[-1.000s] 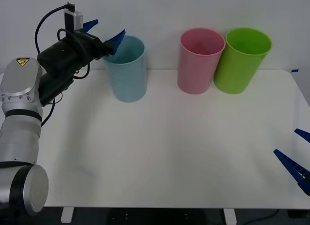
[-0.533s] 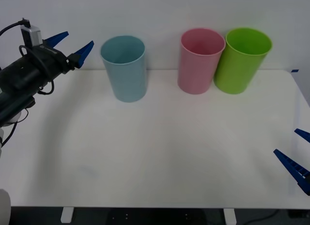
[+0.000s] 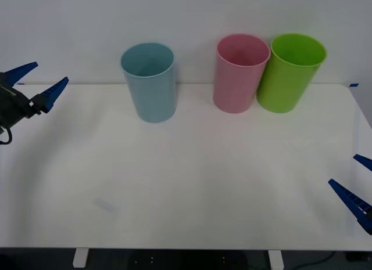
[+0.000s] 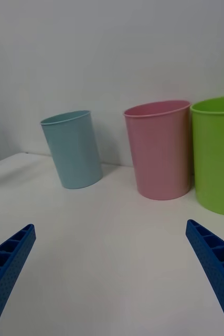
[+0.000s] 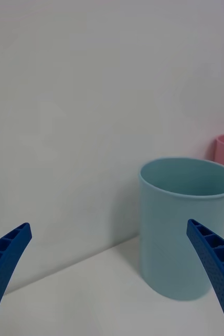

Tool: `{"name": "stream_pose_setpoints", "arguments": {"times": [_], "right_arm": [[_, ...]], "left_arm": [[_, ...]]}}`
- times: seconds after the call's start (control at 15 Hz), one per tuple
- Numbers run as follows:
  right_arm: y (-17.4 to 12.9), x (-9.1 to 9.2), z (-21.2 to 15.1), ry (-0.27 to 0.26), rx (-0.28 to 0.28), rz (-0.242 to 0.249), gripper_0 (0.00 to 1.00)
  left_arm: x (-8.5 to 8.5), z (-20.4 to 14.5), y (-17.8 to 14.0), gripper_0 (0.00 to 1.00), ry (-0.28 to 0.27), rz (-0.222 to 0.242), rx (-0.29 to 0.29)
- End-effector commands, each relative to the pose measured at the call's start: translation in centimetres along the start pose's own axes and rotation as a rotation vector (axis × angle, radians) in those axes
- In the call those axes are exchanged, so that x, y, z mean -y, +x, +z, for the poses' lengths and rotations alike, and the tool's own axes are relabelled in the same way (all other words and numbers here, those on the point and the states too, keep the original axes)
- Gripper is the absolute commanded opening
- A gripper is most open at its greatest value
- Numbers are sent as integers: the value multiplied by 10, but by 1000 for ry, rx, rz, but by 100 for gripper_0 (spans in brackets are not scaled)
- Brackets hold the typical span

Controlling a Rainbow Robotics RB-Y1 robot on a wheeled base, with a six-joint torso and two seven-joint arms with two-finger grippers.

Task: Grasp the object on the table and drop it into the matching bin: aluminum can to the light blue bin, PET bottle to the pink bin.

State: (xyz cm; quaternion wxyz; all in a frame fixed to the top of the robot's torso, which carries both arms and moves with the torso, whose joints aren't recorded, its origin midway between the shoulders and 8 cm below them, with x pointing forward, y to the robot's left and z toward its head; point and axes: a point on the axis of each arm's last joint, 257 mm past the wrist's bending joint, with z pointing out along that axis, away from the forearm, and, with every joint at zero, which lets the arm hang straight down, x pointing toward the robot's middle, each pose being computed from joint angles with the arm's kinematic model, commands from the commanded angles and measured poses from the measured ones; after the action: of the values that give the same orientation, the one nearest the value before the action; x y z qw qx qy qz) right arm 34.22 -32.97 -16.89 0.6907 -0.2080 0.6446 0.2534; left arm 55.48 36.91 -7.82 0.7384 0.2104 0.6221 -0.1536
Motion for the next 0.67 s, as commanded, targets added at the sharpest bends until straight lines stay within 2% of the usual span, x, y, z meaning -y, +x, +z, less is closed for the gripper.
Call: {"name": "stream_pose_setpoints", "arguments": {"times": [0.07, 0.4, 0.67], "right_arm": [[0, 0, 0, 0, 0, 0, 100], [0, 0, 0, 0, 0, 0, 100], [0, 0, 0, 0, 0, 0, 100]], "left_arm": [[0, -38, 9, 100, -2, 3, -16], [17, -95, 17, 100, -12, 6, -27], [26, -139, 29, 100, -33, 78, -54]]}}
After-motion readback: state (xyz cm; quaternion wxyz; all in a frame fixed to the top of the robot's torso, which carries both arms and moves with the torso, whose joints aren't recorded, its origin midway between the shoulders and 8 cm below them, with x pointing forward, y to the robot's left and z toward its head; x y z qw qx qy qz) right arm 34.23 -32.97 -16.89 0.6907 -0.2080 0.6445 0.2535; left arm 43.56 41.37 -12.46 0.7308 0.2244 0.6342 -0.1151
